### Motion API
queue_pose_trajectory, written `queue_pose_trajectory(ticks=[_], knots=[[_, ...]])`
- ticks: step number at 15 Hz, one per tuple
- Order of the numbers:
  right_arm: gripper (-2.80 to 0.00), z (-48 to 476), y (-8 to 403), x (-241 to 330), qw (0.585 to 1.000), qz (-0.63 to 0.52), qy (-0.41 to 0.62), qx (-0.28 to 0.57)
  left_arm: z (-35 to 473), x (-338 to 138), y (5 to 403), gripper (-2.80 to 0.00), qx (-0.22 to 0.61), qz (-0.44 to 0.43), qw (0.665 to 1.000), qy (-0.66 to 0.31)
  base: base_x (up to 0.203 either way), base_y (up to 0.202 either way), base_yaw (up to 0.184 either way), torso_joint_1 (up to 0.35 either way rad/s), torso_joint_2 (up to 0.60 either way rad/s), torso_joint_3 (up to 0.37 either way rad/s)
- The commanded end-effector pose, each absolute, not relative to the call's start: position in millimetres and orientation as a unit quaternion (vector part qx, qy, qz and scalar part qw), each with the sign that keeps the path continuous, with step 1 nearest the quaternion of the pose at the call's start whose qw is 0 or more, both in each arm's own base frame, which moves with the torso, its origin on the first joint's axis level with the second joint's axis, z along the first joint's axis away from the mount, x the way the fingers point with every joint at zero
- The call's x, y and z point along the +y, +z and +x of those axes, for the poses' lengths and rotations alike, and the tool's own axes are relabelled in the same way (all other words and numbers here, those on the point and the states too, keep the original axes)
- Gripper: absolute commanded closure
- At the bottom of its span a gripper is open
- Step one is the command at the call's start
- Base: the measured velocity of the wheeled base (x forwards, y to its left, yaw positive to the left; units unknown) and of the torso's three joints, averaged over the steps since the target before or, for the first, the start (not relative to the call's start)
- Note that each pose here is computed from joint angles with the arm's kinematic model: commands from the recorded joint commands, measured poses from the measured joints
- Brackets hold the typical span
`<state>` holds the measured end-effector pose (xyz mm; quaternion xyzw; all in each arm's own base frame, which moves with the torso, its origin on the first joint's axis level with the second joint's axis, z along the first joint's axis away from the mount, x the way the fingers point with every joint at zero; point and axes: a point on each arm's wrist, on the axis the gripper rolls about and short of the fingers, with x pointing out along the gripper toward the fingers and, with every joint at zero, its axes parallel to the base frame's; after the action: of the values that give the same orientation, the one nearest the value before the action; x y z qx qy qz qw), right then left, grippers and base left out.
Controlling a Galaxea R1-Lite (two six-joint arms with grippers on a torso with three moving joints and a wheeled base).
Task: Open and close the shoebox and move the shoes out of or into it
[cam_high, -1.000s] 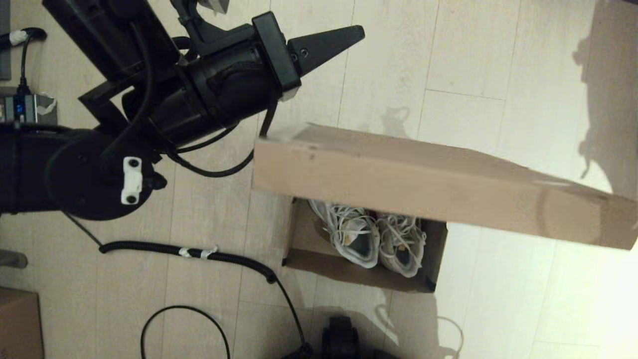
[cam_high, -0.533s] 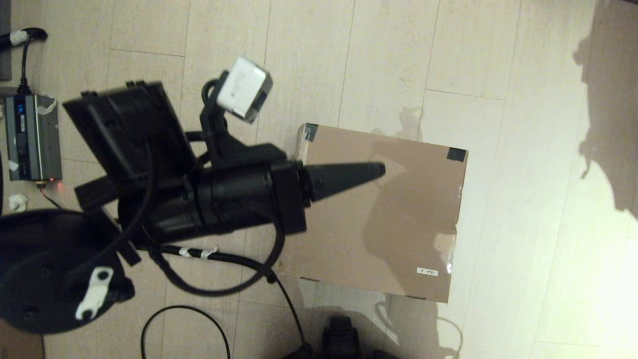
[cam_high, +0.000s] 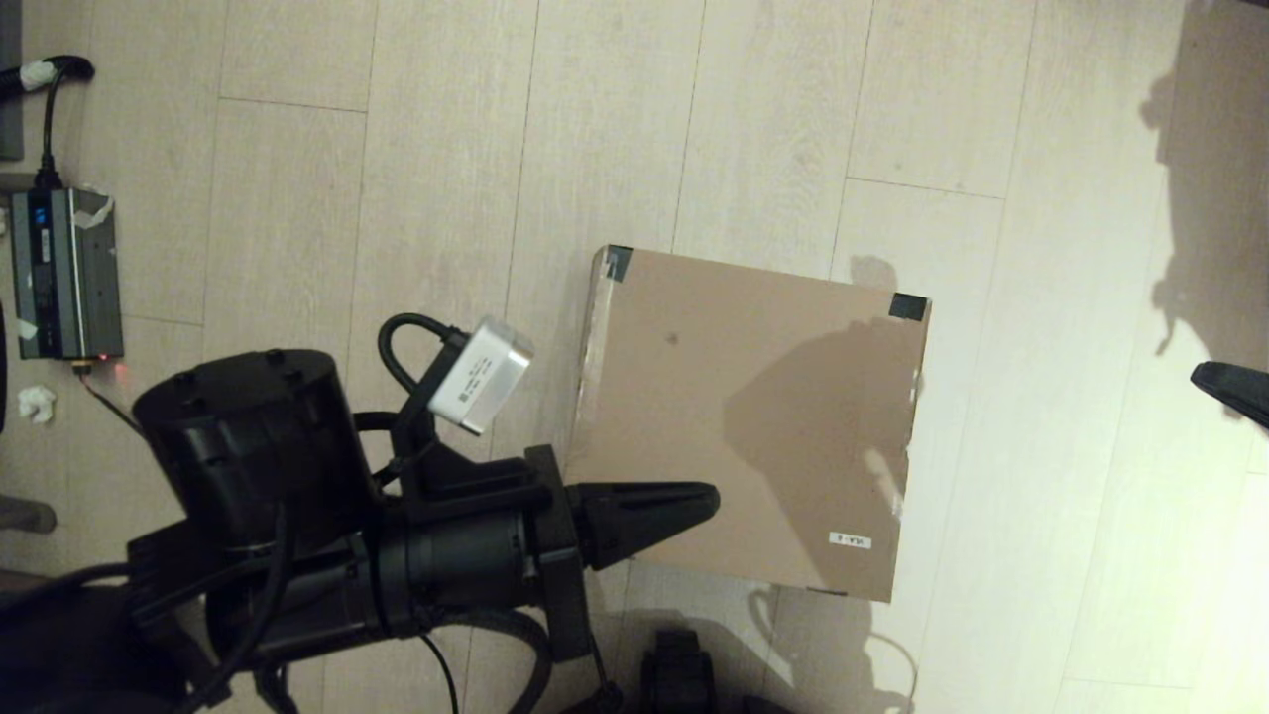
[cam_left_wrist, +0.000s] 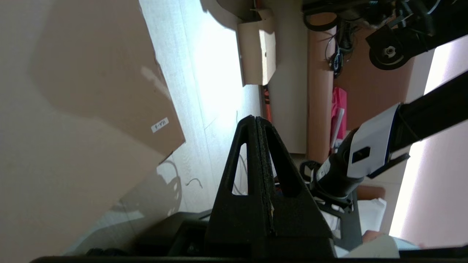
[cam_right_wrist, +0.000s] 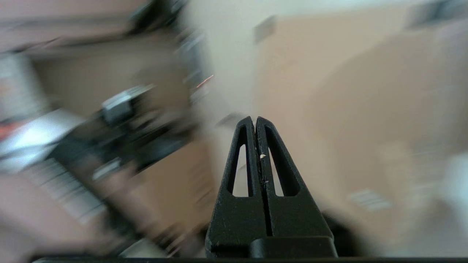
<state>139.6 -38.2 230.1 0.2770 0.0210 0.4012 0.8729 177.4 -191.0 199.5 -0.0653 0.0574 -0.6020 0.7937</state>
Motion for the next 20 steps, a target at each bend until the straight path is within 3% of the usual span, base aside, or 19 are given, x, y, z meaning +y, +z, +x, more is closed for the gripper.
queue_pose_trajectory(ticks=[1, 5, 8, 10, 15, 17, 20], knots=[[0.00, 144.2, 213.0, -41.8, 0.895, 0.284, 0.344, -0.004, 166.2, -186.1, 200.4, 0.00, 0.053, -0.063, 0.789, -0.609, 0.000, 0.000, 0.000, 0.000, 0.00, 0.000], [0.00, 123.6, 188.1, -34.1, 0.918, 0.287, 0.272, -0.017, 159.4, -177.9, 212.1, 0.00, 0.026, -0.068, 0.808, -0.584, 0.000, 0.000, 0.000, 0.000, 0.00, 0.000], [0.00, 117.8, 150.1, -30.4, 0.955, 0.234, 0.181, 0.027, 147.9, -163.3, 229.7, 0.00, -0.011, -0.079, 0.828, -0.555, 0.000, 0.000, 0.000, 0.000, 0.00, 0.000], [0.00, 110.5, 145.4, -27.4, 0.972, 0.175, 0.152, 0.030, 141.4, -149.5, 234.6, 0.00, -0.026, -0.084, 0.850, -0.519, 0.000, 0.000, 0.000, 0.000, 0.00, 0.000], [0.00, 84.0, 131.3, -20.3, 0.993, -0.024, 0.082, 0.075, 146.7, -92.5, 229.6, 0.00, -0.034, -0.063, 0.936, -0.345, 0.000, 0.000, 0.000, 0.000, 0.00, 0.000], [0.00, 66.4, 125.2, -17.9, 0.988, -0.111, -0.005, 0.109, 146.3, -54.0, 225.1, 0.00, -0.042, -0.056, 0.972, -0.226, 0.000, 0.000, 0.000, 0.000, 0.00, 0.000], [0.00, 41.3, 112.2, -13.3, 0.969, -0.155, -0.098, 0.164, 109.9, -7.5, 183.2, 0.00, -0.008, -0.049, 0.998, -0.045, 0.000, 0.000, 0.000, 0.000, 0.00, 0.000]])
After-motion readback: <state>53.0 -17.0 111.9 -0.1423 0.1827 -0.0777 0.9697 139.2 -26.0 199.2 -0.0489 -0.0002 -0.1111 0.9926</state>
